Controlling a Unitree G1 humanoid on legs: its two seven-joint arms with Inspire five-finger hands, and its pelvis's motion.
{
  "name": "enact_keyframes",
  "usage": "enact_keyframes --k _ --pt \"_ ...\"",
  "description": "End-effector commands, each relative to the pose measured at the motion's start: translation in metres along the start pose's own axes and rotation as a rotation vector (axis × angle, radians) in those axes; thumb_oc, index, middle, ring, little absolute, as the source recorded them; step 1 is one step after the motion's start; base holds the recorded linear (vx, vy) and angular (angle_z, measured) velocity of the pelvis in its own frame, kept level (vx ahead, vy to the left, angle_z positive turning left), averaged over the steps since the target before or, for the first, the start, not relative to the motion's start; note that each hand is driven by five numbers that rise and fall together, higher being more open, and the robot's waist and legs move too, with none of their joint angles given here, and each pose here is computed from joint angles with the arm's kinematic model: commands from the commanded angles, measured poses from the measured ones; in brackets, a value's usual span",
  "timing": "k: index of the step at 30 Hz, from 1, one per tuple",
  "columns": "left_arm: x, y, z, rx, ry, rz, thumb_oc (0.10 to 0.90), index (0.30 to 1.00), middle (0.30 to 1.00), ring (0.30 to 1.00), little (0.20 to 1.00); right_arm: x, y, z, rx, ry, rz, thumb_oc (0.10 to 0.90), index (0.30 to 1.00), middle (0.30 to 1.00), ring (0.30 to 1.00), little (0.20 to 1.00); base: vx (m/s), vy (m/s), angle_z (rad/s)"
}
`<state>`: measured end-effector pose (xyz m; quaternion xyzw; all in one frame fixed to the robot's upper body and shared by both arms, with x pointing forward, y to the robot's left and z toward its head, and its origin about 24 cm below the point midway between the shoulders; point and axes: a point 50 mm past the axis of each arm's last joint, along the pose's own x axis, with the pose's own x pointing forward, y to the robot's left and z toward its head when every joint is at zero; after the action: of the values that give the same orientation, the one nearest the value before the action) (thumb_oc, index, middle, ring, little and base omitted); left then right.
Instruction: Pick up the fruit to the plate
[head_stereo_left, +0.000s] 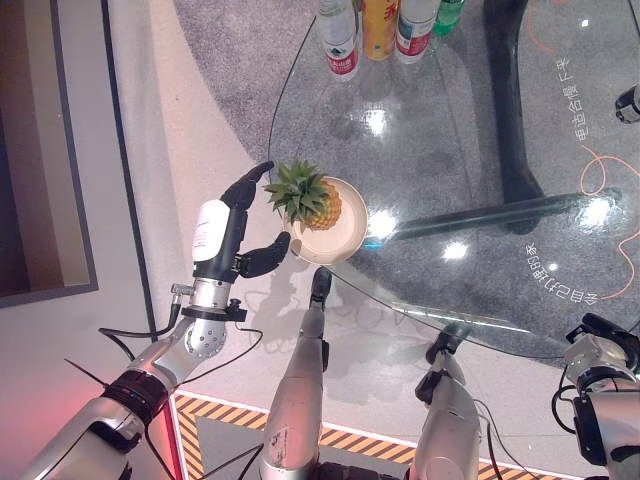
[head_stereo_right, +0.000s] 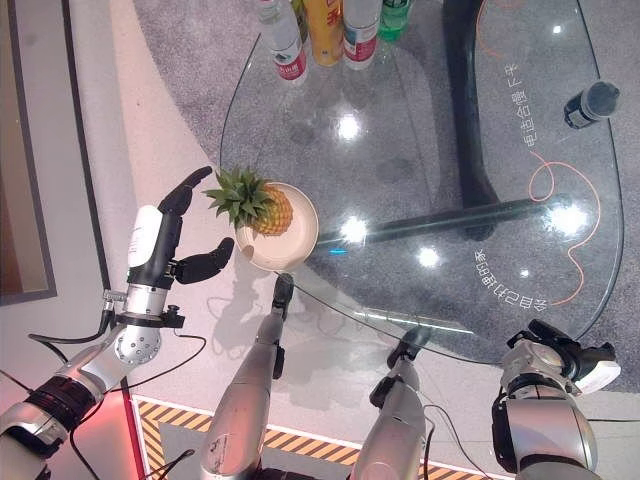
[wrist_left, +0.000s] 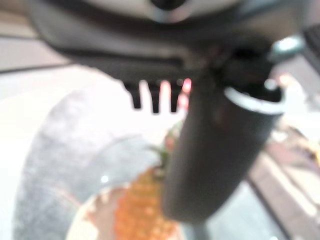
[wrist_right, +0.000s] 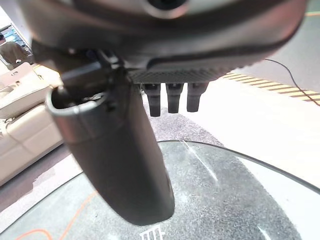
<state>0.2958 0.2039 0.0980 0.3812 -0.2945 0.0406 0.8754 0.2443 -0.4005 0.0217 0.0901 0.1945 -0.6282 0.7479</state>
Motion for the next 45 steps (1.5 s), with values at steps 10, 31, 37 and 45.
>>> enact_keyframes --k 10,31,37,45 --pt "0.022 0.044 0.032 -0.224 -0.18 0.242 0.8 0.9 0.9 0.9 0.9 0.025 -0.064 -0.022 -0.081 -0.02 -0.145 0.8 0.9 0.9 0.9 0.9 0.03 -0.003 0.02" --pt "-0.189 0.021 -0.125 -0.319 1.261 0.145 0.8 0.9 0.9 0.9 0.9 -0.002 -0.168 -0.164 -0.666 0.246 0.031 0.8 0.9 0.9 0.9 0.9 0.15 0.041 -0.11" --pt "-0.282 0.003 -0.117 -0.329 1.711 -0.07 0.8 0.9 0.9 0.9 0.9 -0.018 -0.167 -0.19 -0.902 0.318 0.199 0.8 0.9 0.9 0.9 0.9 0.07 0.031 -0.24" --pt "-0.342 -0.019 -0.086 -0.309 2.05 -0.448 0.8 0.9 0.9 0.9 0.9 -0.039 -0.17 -0.221 -1.124 0.52 0.423 0.8 0.9 0.9 0.9 0.9 0.04 0.002 -0.13"
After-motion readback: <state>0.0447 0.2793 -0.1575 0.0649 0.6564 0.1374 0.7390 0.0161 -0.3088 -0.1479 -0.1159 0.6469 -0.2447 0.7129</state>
